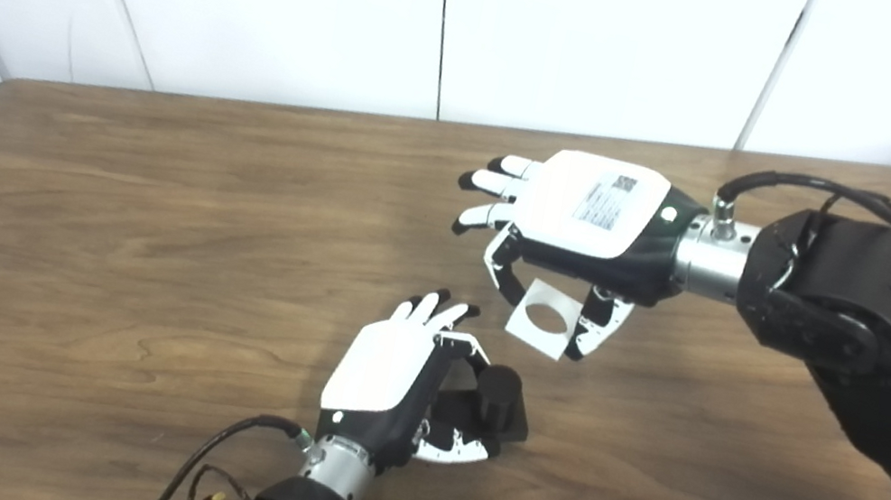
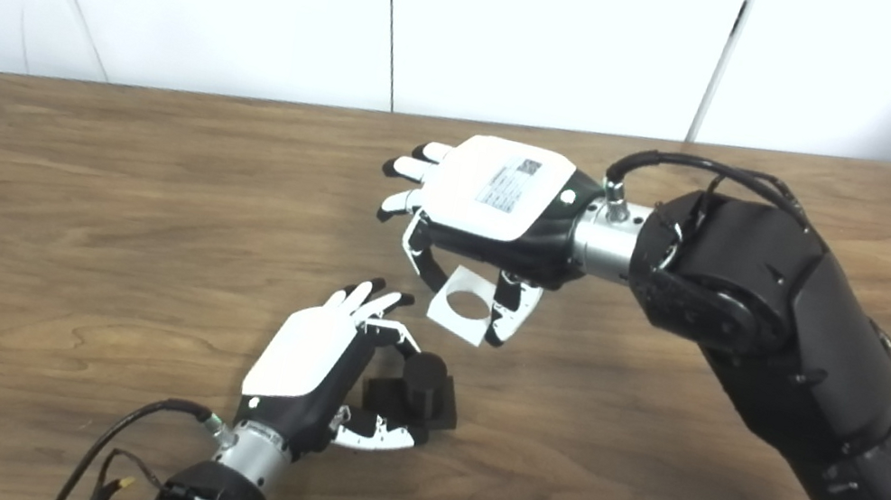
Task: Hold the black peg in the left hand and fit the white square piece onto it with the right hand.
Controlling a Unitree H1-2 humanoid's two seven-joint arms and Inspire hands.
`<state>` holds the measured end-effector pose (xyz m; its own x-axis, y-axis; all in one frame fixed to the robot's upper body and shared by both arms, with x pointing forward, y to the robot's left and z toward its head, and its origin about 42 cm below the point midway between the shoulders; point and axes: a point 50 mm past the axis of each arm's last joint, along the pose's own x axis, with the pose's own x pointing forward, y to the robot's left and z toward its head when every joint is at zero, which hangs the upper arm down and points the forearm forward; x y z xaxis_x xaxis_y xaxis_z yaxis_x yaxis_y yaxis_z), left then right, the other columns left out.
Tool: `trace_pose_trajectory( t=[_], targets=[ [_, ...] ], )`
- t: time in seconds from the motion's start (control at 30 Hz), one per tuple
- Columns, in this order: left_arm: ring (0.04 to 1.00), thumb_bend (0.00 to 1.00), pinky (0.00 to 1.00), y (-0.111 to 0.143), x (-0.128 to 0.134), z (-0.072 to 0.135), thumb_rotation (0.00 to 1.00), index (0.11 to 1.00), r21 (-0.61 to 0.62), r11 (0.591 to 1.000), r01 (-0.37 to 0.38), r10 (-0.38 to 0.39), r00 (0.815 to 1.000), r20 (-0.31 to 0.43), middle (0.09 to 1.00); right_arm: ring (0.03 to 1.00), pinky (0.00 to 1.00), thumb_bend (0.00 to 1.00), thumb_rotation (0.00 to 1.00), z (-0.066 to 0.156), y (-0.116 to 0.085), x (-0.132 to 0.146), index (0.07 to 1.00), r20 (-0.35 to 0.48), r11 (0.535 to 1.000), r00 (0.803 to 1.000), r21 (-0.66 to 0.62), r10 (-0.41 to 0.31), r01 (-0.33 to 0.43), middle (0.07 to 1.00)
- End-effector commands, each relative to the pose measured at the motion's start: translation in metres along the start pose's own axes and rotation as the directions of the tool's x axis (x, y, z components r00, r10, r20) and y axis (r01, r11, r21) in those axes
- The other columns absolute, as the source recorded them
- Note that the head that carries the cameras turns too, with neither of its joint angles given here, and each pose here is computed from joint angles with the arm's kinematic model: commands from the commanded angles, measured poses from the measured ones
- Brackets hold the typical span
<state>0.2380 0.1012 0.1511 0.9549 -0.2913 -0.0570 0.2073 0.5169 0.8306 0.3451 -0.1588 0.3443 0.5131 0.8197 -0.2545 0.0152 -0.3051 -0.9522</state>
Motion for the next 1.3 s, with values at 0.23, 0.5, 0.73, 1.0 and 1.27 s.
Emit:
trace_pose_trajectory(
  t=[0.23,0.5,0.73,1.0,1.27],
  targets=[
    [1.0,0.52,1.0,-0.01,-0.002,-0.011,0.07,0.493,0.025,0.998,0.064,-0.062,0.996,-0.064,0.925,1.0,1.0,0.53,0.14,0.004,-0.017,0.003,0.489,0.027,0.998,0.998,-0.024,-0.065,0.066,0.898],
    [1.0,0.52,1.0,-0.009,-0.002,-0.01,0.07,0.493,0.023,0.998,0.06,-0.058,0.996,-0.061,0.924,1.0,1.0,0.53,0.14,0.011,-0.014,0.01,0.491,0.045,0.999,0.998,-0.026,-0.037,0.038,0.904],
    [1.0,0.52,1.0,-0.01,-0.002,-0.009,0.07,0.493,0.015,0.998,0.065,-0.063,0.996,-0.068,0.927,1.0,1.0,0.53,0.14,0.017,-0.005,0.014,0.491,0.061,1.0,0.998,-0.024,-0.014,0.016,0.908],
    [1.0,0.52,1.0,-0.008,0.0,-0.009,0.07,0.493,0.014,0.998,0.059,-0.058,0.996,-0.072,0.928,1.0,1.0,0.53,0.14,0.022,0.007,0.017,0.487,0.076,1.0,0.997,-0.014,0.02,-0.019,0.921],
    [1.0,0.52,1.0,-0.008,-0.001,-0.009,0.07,0.493,0.014,0.998,0.055,-0.054,0.996,-0.068,0.923,1.0,1.0,0.53,0.14,0.024,0.019,0.018,0.488,0.075,0.999,0.996,0.002,0.039,-0.039,0.915]
  ],
)
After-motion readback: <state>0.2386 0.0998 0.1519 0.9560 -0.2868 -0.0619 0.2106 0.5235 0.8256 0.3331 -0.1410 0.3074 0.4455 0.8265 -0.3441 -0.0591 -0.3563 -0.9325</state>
